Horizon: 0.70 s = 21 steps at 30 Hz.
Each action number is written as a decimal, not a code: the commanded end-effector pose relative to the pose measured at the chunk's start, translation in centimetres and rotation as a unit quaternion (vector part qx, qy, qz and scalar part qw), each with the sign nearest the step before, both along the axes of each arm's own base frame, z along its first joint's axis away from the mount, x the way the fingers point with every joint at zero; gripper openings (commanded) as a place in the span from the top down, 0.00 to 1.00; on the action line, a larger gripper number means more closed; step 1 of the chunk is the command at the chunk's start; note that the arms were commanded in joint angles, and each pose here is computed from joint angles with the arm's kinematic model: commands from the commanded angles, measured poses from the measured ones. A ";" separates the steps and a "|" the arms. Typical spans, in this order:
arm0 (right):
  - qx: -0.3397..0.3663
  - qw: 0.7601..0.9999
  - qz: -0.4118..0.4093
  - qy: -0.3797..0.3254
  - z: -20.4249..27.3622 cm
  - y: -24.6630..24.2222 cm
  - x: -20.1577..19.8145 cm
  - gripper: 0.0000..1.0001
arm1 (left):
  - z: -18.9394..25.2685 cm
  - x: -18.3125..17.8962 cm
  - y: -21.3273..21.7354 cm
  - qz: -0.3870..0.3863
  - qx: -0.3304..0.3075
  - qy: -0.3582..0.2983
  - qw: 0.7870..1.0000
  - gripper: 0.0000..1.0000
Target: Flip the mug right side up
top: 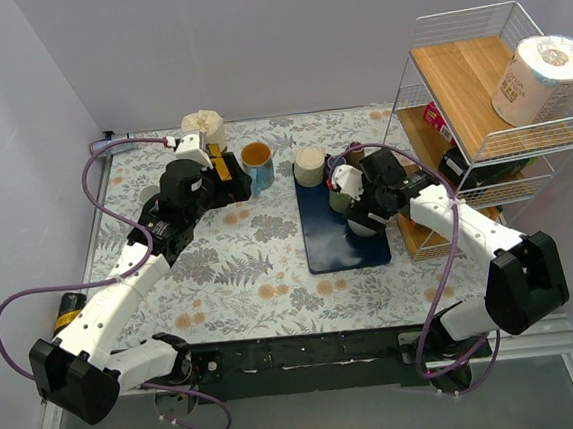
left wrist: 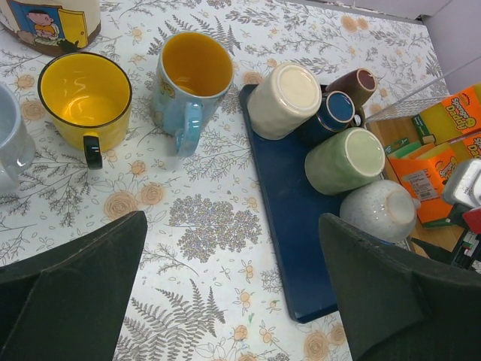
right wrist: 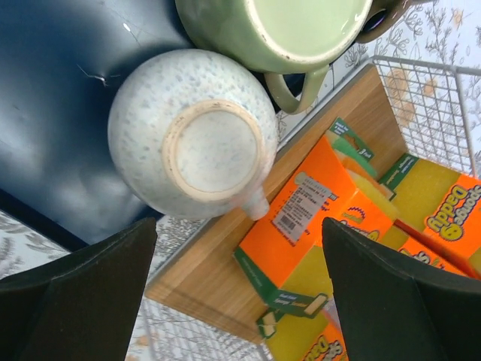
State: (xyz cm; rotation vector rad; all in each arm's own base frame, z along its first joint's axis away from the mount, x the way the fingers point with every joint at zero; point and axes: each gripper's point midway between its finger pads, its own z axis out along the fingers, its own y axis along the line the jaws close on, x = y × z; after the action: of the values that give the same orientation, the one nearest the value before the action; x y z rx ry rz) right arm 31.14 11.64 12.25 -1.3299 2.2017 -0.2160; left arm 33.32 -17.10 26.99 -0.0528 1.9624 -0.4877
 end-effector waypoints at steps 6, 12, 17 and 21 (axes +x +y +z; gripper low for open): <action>-0.080 0.986 0.141 0.030 -0.3 -0.9 1.3 0.03 | 0.0 -0.9 0.6 0.011 -0.006 0.001 1.000 0.02; -0.113 0.981 0.155 0.029 -1.1 -1.4 2.1 0.03 | 0.0 -1.0 0.9 0.016 -0.006 0.000 1.000 0.02; -0.122 0.979 0.157 0.035 -1.9 -1.6 2.0 0.03 | -0.1 -1.1 1.0 0.018 -0.005 0.000 1.000 0.02; -0.110 0.980 0.159 0.047 -2.9 -1.5 1.7 0.04 | -0.2 -1.2 1.1 0.020 -0.003 0.000 1.000 0.02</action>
State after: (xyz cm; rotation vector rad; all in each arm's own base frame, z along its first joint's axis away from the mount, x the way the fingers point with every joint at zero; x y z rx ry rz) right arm 32.48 9.95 9.54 -1.7501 2.1083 -0.3012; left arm 32.74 -16.57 26.13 -0.0825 1.9788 -0.4787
